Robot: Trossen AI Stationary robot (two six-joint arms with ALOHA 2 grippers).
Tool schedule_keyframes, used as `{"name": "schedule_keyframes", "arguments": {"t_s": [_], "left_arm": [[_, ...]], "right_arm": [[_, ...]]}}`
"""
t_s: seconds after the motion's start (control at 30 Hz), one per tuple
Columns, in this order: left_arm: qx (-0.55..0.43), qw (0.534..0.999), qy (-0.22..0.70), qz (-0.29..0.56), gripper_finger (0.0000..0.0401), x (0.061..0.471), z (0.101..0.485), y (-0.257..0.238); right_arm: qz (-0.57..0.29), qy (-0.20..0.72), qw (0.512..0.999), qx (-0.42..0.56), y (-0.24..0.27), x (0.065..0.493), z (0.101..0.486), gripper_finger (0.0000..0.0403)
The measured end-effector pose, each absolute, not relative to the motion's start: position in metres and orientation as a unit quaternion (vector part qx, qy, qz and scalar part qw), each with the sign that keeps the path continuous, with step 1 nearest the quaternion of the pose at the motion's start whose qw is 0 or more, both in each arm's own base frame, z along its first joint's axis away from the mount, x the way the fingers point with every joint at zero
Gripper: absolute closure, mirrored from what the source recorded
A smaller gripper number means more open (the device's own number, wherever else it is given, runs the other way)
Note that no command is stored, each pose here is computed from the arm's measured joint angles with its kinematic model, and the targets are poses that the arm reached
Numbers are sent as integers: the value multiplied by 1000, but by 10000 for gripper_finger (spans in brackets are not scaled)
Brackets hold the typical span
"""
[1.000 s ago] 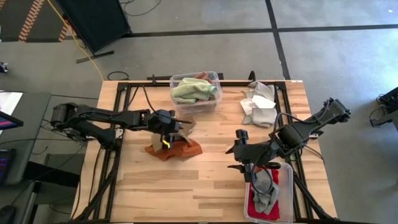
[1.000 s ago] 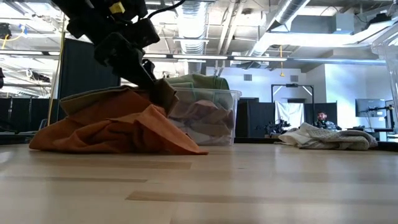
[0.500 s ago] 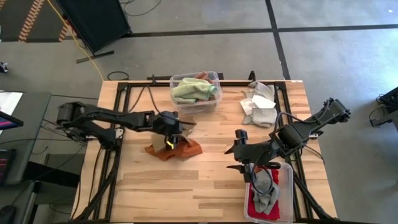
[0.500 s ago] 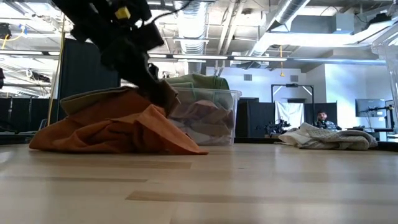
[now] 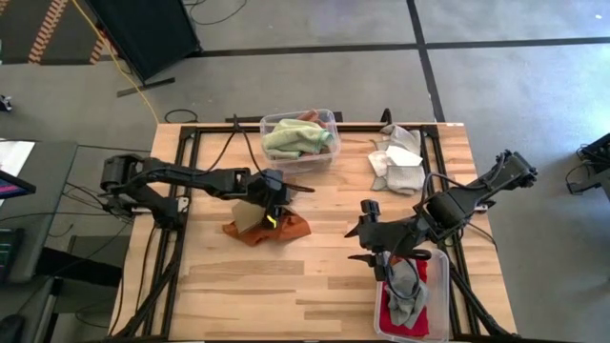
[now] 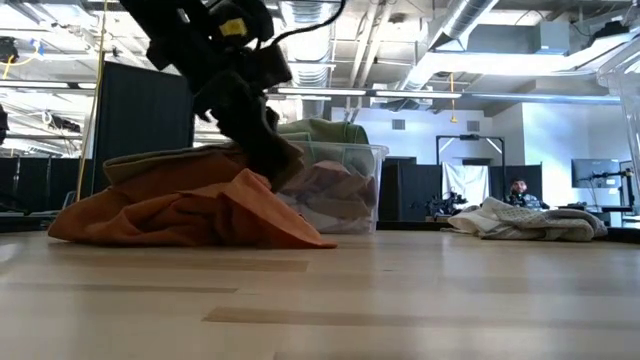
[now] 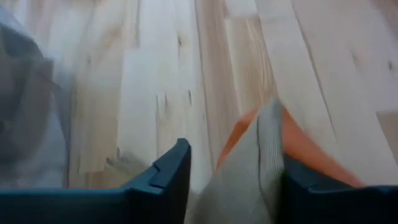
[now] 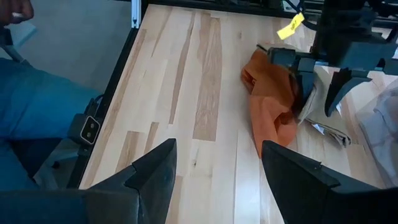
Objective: Sort towels by color in basket
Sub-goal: Put the brown towel into the top transparent bin
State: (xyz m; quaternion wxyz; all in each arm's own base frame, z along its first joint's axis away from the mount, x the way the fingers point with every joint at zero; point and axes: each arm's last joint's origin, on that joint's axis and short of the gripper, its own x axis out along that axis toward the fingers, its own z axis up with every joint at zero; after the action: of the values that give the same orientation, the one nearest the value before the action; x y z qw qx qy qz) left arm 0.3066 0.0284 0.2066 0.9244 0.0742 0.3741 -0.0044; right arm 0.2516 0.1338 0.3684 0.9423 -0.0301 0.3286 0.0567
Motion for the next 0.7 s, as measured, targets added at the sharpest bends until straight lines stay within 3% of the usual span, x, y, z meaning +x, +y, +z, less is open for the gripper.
{"name": "schedule_keyframes", "arguments": {"t_s": [0.27,0.47,0.7], "left_arm": [[85,905,417,-17,387,304,211,28],[117,887,447,-9,398,306,228,28],[202,880,430,26,400,318,293,30]], "right_arm": [[57,336,939,-35,135,252,359,140],[50,349,935,-27,135,252,347,140],[53,349,935,-28,138,251,345,140]]}}
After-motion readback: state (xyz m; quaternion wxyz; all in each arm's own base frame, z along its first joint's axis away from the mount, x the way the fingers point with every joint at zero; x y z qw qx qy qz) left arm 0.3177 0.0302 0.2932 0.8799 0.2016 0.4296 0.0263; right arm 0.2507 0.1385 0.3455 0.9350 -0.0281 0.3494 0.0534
